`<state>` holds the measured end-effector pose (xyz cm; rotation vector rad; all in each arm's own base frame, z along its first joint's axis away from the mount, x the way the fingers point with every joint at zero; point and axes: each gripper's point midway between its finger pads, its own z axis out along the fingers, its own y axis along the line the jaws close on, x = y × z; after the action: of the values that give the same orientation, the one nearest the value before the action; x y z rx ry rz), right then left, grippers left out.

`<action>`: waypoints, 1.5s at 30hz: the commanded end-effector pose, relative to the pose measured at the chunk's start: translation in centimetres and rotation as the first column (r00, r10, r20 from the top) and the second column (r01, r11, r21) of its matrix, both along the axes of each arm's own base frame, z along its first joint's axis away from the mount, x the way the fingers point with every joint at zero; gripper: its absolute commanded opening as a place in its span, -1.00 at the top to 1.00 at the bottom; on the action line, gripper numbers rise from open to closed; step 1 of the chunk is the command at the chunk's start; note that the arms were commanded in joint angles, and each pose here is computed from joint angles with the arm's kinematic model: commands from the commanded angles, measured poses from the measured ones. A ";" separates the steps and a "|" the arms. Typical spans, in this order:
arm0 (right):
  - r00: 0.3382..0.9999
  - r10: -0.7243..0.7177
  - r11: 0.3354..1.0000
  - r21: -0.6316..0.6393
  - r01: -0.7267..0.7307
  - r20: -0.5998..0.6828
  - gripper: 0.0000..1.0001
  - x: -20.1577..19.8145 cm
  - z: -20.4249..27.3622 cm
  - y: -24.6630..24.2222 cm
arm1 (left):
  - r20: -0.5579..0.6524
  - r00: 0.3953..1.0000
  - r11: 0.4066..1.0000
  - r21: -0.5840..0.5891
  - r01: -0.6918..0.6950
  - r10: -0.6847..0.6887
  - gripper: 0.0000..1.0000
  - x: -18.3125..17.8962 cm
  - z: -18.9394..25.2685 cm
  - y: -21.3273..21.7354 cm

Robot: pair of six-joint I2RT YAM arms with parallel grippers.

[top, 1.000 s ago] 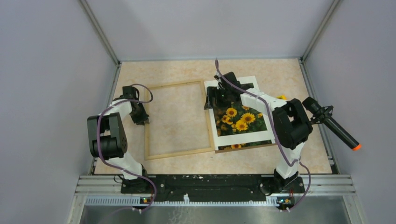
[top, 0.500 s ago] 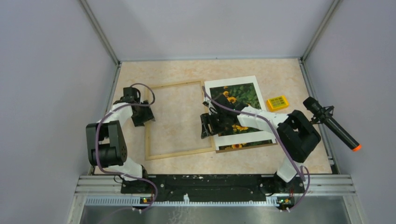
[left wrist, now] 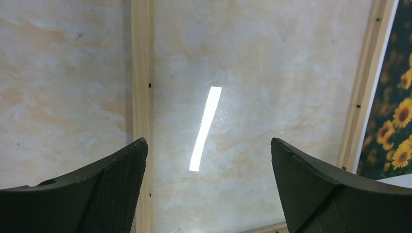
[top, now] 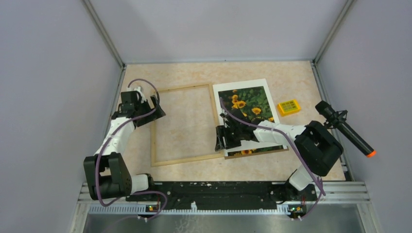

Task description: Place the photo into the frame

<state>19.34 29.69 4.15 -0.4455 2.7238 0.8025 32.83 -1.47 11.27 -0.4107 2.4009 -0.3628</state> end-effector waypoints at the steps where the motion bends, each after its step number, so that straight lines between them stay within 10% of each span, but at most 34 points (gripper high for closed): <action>1: 0.997 -0.074 0.992 0.103 0.070 0.036 -0.20 1.6 1.1 1.8 | 0.088 0.994 0.997 -0.043 0.061 -0.057 -0.97 0.8 1.5 -1.4; 21: 0.987 -0.130 0.991 0.053 0.125 0.100 -0.57 3.3 3.6 1.4 | 0.191 0.963 0.964 -0.149 0.218 -0.188 -0.97 0.2 3.6 -5.8; 37: 0.998 -0.048 0.989 0.142 0.042 0.044 -0.34 2.2 2.1 8.0 | 0.263 0.931 0.942 -0.150 0.299 -0.254 -0.97 -1.0 5.7 -7.5; 45: 0.964 -0.118 0.988 -0.068 0.137 0.237 -0.61 2.7 4.9 0.3 | 0.295 0.894 0.902 -0.169 0.397 -0.338 -0.98 -1.8 6.2 -9.9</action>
<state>21.07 34.05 5.59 -0.3583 2.6501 0.7788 31.22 -9.35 16.36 -0.1088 2.2321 -0.7385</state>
